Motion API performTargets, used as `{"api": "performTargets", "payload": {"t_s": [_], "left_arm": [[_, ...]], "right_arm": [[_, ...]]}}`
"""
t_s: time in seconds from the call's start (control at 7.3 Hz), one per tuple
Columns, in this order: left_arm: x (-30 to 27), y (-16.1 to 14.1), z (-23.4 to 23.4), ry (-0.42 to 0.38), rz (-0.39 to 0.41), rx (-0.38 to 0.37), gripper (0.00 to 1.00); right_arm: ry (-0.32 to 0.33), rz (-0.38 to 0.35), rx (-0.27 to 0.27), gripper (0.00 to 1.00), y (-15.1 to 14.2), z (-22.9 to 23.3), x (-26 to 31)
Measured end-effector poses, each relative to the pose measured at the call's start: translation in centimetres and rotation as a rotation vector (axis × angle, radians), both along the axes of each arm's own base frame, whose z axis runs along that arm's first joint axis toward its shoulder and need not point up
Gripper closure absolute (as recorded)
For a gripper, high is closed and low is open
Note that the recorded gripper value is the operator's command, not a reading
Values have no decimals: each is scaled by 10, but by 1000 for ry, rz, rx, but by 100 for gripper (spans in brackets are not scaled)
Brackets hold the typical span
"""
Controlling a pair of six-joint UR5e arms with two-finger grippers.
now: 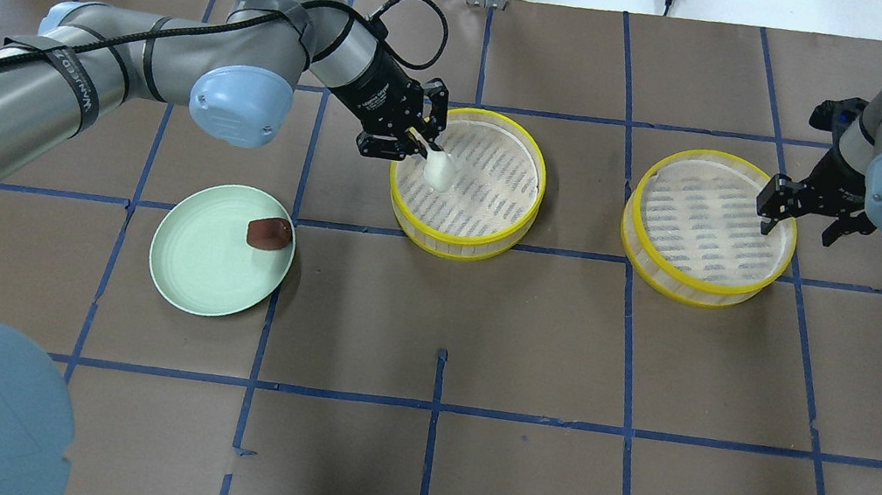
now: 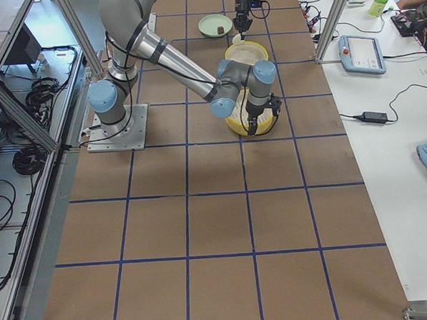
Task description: Stack buns with steamer
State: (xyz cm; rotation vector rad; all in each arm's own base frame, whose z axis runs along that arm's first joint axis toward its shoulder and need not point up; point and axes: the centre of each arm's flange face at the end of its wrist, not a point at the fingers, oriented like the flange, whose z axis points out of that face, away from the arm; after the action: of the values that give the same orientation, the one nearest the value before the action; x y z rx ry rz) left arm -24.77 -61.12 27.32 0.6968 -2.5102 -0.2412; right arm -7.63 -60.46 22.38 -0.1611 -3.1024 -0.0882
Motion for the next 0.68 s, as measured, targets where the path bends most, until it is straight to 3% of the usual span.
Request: {"api": "performTargets", "payload": {"t_s": [0.14,0.41,0.55,0.68], "left_arm": [[0,0,0,-1,13,8,0],[0,-1,3,-11,8,-5,0],[7,1,5,-73,-50,-52,0],[22,4,2,-204,-168,-105,0]], "right_arm": [[-1,0,0,95,0,-1,0],[2,4,-5,98,-1,0,0],[6,17,-19,98,-3,4,-1],[14,39,-41,98,-8,15,-3]]}}
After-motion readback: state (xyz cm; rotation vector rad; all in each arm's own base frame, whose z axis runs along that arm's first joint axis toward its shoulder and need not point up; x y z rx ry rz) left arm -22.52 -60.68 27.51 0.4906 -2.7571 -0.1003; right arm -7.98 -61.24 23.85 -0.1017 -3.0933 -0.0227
